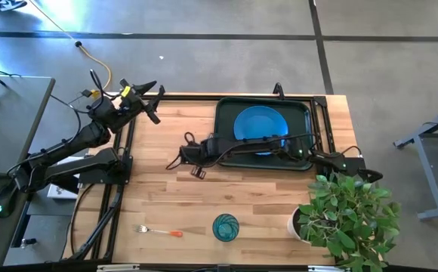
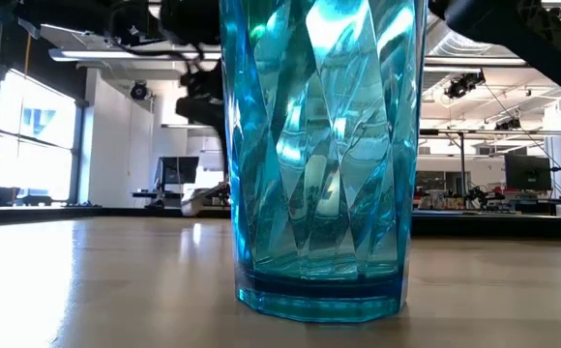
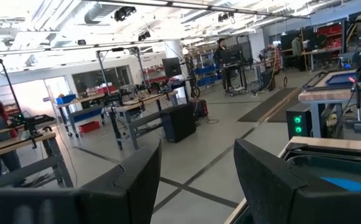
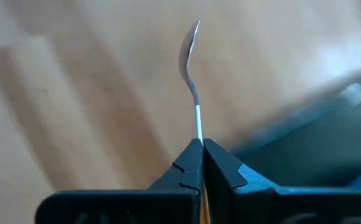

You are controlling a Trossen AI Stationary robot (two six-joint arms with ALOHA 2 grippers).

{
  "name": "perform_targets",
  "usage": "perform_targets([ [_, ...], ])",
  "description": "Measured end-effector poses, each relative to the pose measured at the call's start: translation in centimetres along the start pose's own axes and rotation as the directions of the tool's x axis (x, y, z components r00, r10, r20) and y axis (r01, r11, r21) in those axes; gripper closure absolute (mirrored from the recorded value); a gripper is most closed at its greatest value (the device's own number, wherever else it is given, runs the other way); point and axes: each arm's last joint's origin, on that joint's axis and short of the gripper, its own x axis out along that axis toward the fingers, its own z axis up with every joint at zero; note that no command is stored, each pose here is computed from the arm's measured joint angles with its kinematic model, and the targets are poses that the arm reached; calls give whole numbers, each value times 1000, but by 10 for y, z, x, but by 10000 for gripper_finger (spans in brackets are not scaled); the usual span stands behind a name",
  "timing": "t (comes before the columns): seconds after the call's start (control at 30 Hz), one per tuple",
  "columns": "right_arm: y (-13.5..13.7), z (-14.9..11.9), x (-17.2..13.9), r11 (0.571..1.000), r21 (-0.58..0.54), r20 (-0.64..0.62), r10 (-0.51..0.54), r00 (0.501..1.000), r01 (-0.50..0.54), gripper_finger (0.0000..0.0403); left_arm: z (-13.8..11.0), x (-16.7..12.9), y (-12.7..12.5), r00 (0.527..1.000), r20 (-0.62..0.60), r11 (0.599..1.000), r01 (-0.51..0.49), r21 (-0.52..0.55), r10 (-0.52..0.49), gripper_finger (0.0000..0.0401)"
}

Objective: Pick and place plate/cup/fork/spoon on tray
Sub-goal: Put the orange spoon on the green serving tray to the left of the blue plate

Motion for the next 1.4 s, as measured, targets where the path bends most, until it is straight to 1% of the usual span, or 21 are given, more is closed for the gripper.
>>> perform_targets([
  [0.07, -9, -1, -16, 997, 32, 3, -66, 998, 66, 403, -1, 0, 0, 1000, -6, 1000, 0, 15, 0, 208],
  [0.2, -23, -6, -49, 984, 69, 13, -166, 986, 165, 403, -1, 0, 1, 1000, -13, 999, -24, 22, 24, 208],
  [0.3, -29, -16, -75, 964, 94, 4, -252, 968, 250, 403, -1, 0, 1, 1000, -14, 999, -27, 21, 27, 208],
  [0.37, -33, -25, -83, 945, 110, -37, -305, 952, 308, 403, -1, 0, 1, 1000, -13, 999, -27, 20, 27, 208],
  [0.43, -34, -27, -85, 932, 138, -40, -334, 942, 336, 403, -1, 0, 1, 1000, -13, 999, -26, 20, 27, 208],
  [0.53, -34, -29, -86, 939, 123, -41, -317, 947, 320, 403, -1, 0, 1, 1000, -13, 999, -26, 20, 27, 208],
  [0.6, -35, -32, -85, 929, 140, -48, -340, 939, 344, 403, -1, 0, 1, 1000, -16, 999, -26, 21, 26, 208],
  [0.67, -36, -37, -79, 917, 145, -63, -366, 928, 372, 403, -1, 0, 1, 1000, -17, 999, -26, 20, 26, 208],
  [0.87, -53, -39, -65, 891, 173, -119, -405, 907, 420, 403, -1, 0, 1, 1000, -17, 999, -25, 21, 26, 208],
  [0.97, -56, -36, -60, 902, 171, -122, -380, 917, 396, 403, -1, 0, 1, 1000, -13, 999, -27, 20, 28, 208],
  [1.1, -59, -26, -60, 938, 142, -96, -304, 948, 316, 403, 0, 0, 1, 1000, -10, 999, -29, 20, 29, 208],
  [1.17, -65, -20, -60, 952, 134, -96, -265, 959, 277, 403, 0, 0, 1, 1000, -10, 999, -29, 20, 29, 208],
  [1.27, -86, -12, -53, 966, 154, -149, -184, 972, 206, 403, -1, 0, 1, 1000, -11, 999, -29, 19, 29, 208],
  [1.4, -121, -1, -32, 961, 260, -201, -38, 979, 91, 403, -1, 0, 1, 999, -14, 999, -28, 20, 29, 208],
])
